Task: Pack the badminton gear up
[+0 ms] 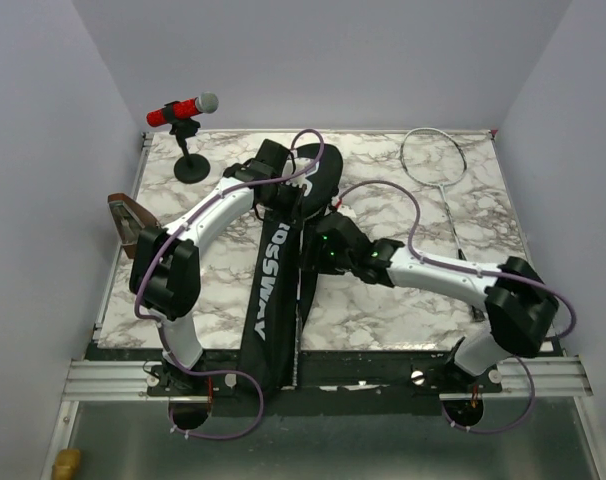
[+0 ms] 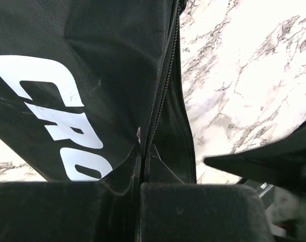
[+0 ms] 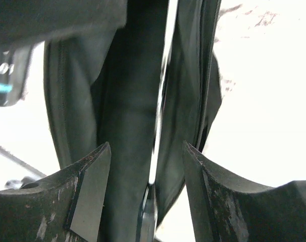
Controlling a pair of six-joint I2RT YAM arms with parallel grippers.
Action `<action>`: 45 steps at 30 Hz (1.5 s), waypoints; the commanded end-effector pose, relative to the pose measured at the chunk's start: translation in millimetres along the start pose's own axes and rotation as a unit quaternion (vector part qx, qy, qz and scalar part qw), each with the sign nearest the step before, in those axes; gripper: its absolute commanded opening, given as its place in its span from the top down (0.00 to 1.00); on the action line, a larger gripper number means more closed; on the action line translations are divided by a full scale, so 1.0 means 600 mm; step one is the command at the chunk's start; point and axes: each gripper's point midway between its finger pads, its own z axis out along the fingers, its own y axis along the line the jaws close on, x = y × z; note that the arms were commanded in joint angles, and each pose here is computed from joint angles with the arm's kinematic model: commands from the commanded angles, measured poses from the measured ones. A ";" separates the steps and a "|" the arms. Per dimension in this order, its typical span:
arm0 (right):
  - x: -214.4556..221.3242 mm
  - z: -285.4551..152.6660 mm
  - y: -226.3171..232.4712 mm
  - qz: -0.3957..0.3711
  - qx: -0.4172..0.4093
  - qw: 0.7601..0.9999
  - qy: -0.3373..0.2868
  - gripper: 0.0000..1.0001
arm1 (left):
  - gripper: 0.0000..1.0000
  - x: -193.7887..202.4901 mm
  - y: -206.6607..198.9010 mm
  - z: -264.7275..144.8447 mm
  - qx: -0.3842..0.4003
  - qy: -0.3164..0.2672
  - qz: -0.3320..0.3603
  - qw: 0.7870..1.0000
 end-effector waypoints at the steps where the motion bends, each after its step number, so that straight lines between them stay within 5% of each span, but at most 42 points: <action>1: 0.067 -0.064 0.030 0.001 -0.100 0.991 0.084 0.34 | 1.00 0.007 -0.021 -0.002 0.023 0.019 -0.012 0.999; 8: 0.198 -0.087 0.021 -0.032 -0.107 0.975 0.190 0.34 | 1.00 0.002 -0.010 0.002 0.015 0.021 -0.014 1.000; 23: 0.285 -0.054 0.023 -0.043 -0.104 0.959 0.261 0.44 | 1.00 -0.004 0.005 0.002 0.006 0.018 -0.018 1.000; 25: 0.293 -0.050 0.019 -0.046 -0.097 0.958 0.268 0.48 | 1.00 -0.003 0.007 0.003 0.007 0.019 -0.020 1.000; 31: 0.259 -0.042 0.026 -0.035 -0.077 0.971 0.224 0.85 | 1.00 0.000 0.012 -0.003 0.006 0.017 -0.025 1.000; 34: 0.228 -0.044 0.043 -0.037 -0.074 0.978 0.193 0.93 | 1.00 -0.001 0.012 -0.006 0.007 0.016 -0.026 1.000; 45: 0.186 -0.037 0.079 -0.024 -0.093 0.981 0.171 0.99 | 1.00 0.002 0.012 -0.004 0.008 0.021 -0.030 0.999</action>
